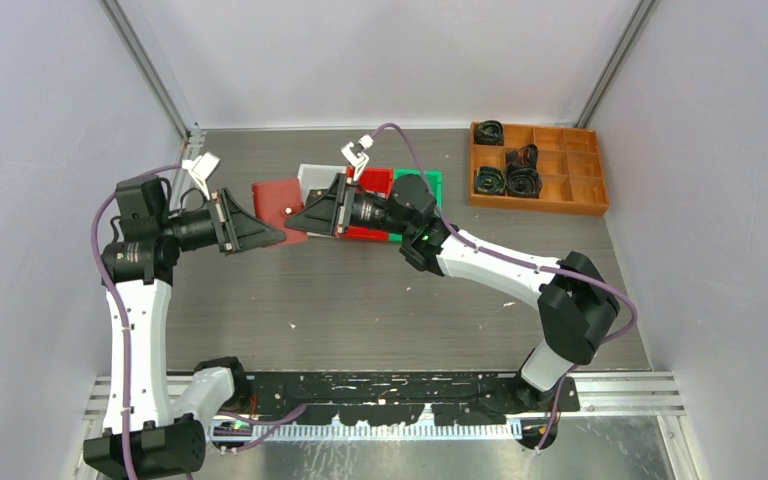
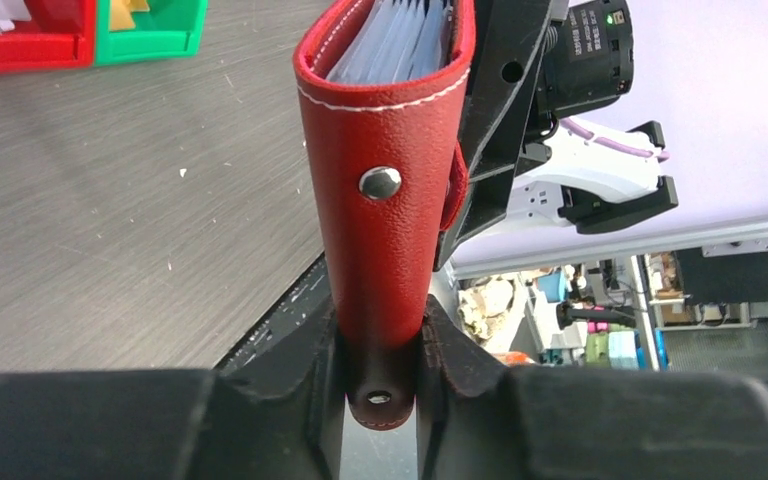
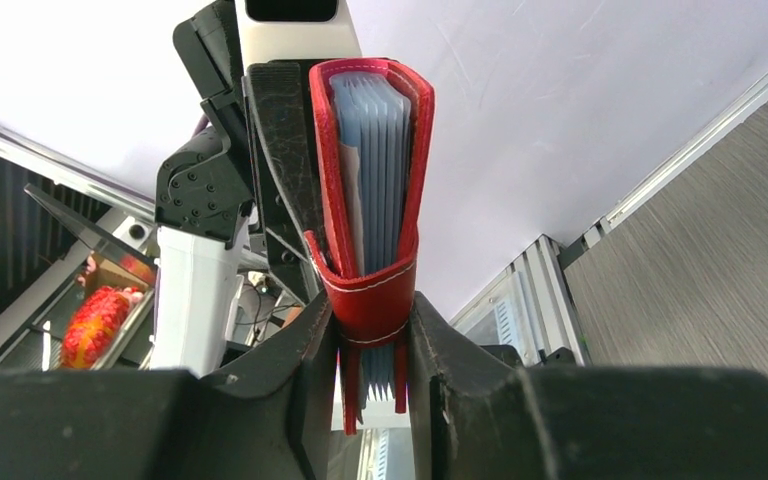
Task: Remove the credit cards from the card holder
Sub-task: Open the card holder at the center of the board.
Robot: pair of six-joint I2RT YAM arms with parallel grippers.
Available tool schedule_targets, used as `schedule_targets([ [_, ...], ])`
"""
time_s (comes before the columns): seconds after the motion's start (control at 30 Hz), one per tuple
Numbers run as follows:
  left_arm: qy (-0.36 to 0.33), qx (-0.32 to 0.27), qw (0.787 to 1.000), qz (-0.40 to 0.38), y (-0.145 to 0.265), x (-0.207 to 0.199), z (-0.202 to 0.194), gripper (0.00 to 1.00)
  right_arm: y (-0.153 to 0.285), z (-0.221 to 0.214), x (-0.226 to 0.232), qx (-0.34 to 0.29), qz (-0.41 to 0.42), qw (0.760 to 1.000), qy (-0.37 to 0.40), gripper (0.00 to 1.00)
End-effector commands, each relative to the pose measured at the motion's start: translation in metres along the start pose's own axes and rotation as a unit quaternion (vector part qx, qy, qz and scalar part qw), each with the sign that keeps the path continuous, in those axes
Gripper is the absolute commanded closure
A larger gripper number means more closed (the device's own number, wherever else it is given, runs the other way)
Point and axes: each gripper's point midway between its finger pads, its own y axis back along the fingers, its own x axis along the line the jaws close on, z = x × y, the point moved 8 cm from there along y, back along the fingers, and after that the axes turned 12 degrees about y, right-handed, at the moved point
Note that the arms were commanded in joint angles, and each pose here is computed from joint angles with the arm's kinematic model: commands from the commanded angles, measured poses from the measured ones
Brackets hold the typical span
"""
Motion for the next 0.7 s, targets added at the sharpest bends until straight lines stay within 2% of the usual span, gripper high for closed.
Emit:
schedule_targets([
  [0.0,-0.048,-0.023,0.999,0.006,0.0,-0.005,0.009,0.85,-0.001,0.014,0.03,-0.026,0.036,0.998,0.038,0.51],
  [0.07,-0.059,-0.039,0.997,0.036,0.0,0.002,0.012,0.91,0.0,0.019,0.02,-0.036,-0.026,0.998,0.033,0.21],
  [0.1,-0.065,-0.05,0.995,0.06,0.001,0.007,0.013,0.94,0.001,0.022,0.01,-0.033,-0.097,0.994,0.029,0.11],
  [0.17,-0.086,-0.073,0.987,0.112,0.003,0.019,0.016,0.99,0.006,0.025,-0.003,-0.014,-0.231,0.971,0.064,0.06],
  [0.23,-0.107,-0.098,0.975,0.169,0.006,0.033,0.021,1.0,0.012,0.026,-0.005,0.001,-0.329,0.94,0.084,0.06],
  [0.33,-0.135,-0.111,0.96,0.217,0.01,0.048,0.023,1.0,0.008,0.023,0.001,0.001,-0.366,0.924,0.107,0.11],
  [0.43,-0.153,-0.099,0.956,0.23,0.009,0.056,0.021,1.0,-0.003,0.018,0.007,0.011,-0.375,0.919,0.123,0.22],
  [0.67,-0.187,-0.069,0.946,0.256,-0.005,0.063,0.012,1.0,-0.03,0.01,0.004,0.051,-0.376,0.917,0.119,0.36],
])
